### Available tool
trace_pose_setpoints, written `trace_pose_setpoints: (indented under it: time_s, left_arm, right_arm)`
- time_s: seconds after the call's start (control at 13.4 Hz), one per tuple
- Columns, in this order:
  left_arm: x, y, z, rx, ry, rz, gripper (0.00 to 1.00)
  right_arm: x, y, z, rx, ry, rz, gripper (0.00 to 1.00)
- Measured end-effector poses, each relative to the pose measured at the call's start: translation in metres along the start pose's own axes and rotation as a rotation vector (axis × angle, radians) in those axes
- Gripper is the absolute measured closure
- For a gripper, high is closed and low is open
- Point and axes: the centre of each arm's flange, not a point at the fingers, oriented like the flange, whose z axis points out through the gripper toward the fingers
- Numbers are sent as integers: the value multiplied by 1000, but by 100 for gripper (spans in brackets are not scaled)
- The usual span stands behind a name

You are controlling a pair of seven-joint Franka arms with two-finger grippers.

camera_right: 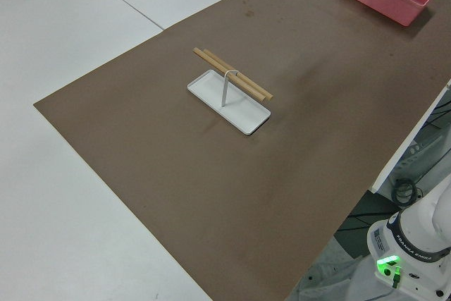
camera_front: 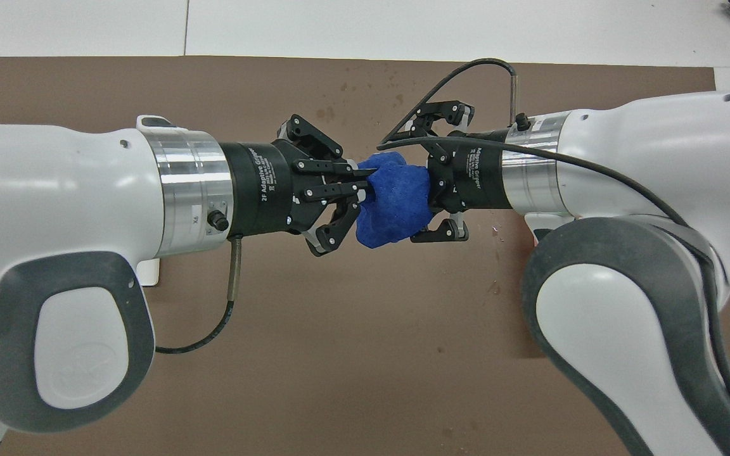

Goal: Wipe water with towel using both arms
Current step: 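Grasp the towel with the right gripper while the left gripper holds it, then carry the towel with the right gripper while the left gripper withdraws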

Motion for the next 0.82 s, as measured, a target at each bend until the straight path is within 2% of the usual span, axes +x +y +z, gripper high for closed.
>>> trace_pose_setpoints:
  time_s: [0.3, 0.45, 0.67, 0.75, 0.82]
  left_arm:
    - [-2, -1, -1, -6, -4, 1, 93]
    - [-1, -1, -1, -10, -5, 0, 93]
    - [-1, 0, -2, -11, -6, 1, 93]
    - [-1, 0, -2, -13, -6, 1, 85]
    - [-1, 1, -2, -15, -7, 0, 85]
  right_arm:
    - [-5, 4, 3, -7, -2, 12, 59]
    - [-4, 4, 2, -5, -2, 36, 80]
    - [-4, 3, 1, 0, -2, 39, 81]
    - [-3, 2, 1, 7, -2, 40, 82]
    - [-3, 0, 0, 25, -4, 40, 83]
